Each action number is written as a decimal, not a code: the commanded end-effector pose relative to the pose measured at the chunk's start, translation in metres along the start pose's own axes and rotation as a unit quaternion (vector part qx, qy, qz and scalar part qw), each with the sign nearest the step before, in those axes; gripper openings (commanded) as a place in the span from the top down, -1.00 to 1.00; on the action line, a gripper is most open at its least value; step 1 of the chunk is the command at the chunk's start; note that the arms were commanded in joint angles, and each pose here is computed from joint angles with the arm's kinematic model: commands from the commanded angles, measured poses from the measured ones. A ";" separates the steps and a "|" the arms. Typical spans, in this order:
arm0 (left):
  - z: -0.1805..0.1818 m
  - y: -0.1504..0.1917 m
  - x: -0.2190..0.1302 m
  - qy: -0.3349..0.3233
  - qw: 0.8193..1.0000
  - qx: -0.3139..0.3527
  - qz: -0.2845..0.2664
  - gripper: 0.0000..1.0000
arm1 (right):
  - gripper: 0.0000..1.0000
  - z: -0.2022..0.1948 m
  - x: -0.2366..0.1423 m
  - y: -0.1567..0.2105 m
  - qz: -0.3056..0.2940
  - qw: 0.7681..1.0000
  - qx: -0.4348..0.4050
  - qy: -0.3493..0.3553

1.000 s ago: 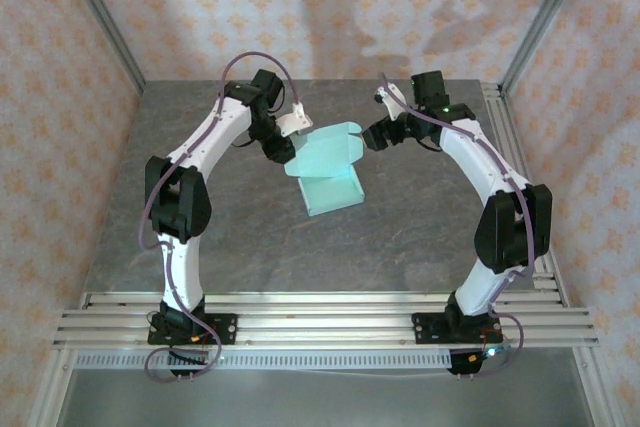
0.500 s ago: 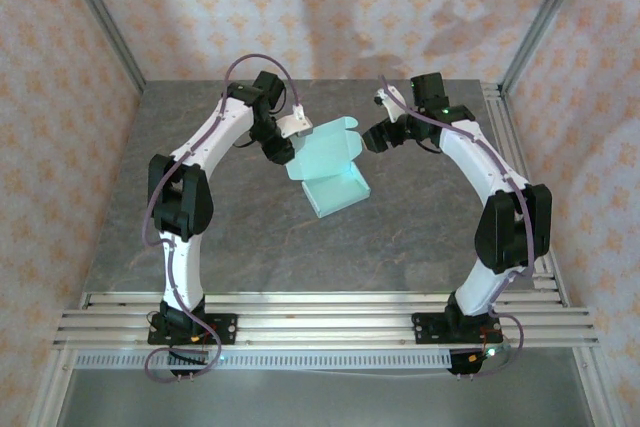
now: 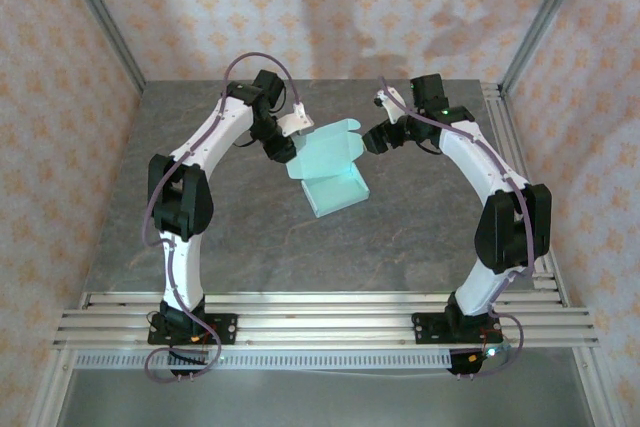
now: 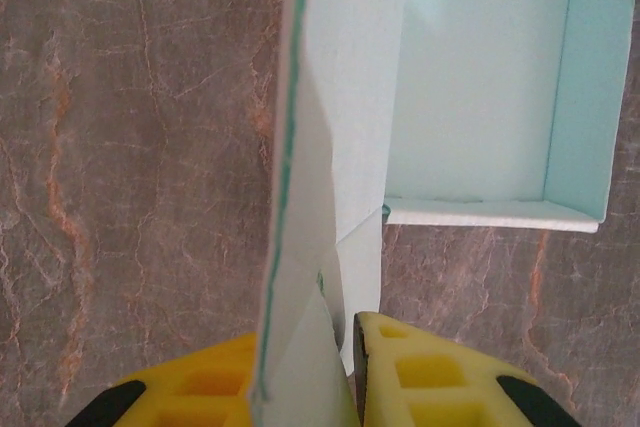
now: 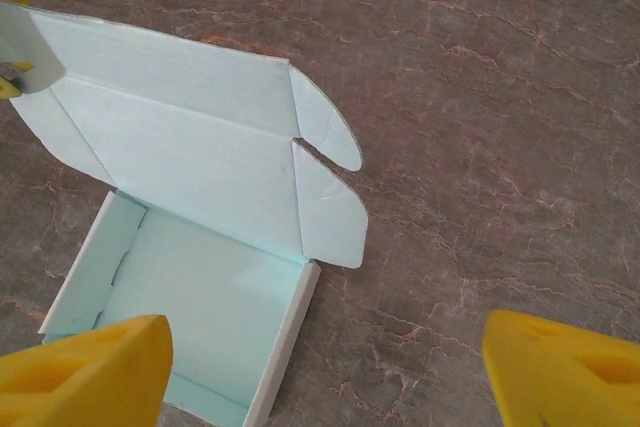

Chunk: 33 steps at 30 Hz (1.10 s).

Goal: Fold the paper box

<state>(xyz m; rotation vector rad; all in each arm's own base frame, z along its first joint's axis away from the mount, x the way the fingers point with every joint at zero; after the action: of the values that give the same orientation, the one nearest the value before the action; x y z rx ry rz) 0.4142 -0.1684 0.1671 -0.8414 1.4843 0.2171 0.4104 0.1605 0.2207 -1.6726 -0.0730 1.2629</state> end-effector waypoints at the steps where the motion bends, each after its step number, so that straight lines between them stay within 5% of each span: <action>1: 0.000 -0.002 0.005 0.013 1.000 -0.003 0.006 0.51 | -0.62 0.004 -0.012 -0.006 -0.014 1.000 -0.015 0.008; 6: 0.001 -0.001 0.007 0.014 1.000 -0.004 0.007 0.58 | -0.62 0.003 -0.013 -0.004 -0.013 1.000 -0.014 0.011; 15: -0.003 0.001 0.002 0.016 1.000 0.002 0.012 1.00 | -0.62 0.005 -0.015 -0.006 -0.017 1.000 -0.016 0.008; 22: -0.009 0.004 -0.005 0.024 0.999 0.021 0.013 1.00 | -0.62 0.000 -0.013 -0.008 -0.008 1.000 -0.028 0.011; 33: -0.023 0.007 -0.016 0.054 0.997 0.048 0.008 1.00 | -0.63 0.013 -0.003 -0.012 -0.016 0.984 -0.164 -0.063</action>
<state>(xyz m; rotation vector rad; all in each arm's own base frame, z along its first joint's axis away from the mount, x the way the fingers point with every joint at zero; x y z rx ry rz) 0.4039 -0.1742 0.1627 -0.7979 1.5760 0.1500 0.4055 0.1663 0.2274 -1.8219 -0.2691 1.3309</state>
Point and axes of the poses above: each hand's point on the last joint's axis, 136 mm out from that joint toward the fingers, its own x axis out along the fingers, its own z axis along the line the jaws close on, y = z × x, the point moved 3 cm from there along -x, back along the fingers, and after that the axes turned 6 degrees about -x, right-handed, at the moved point
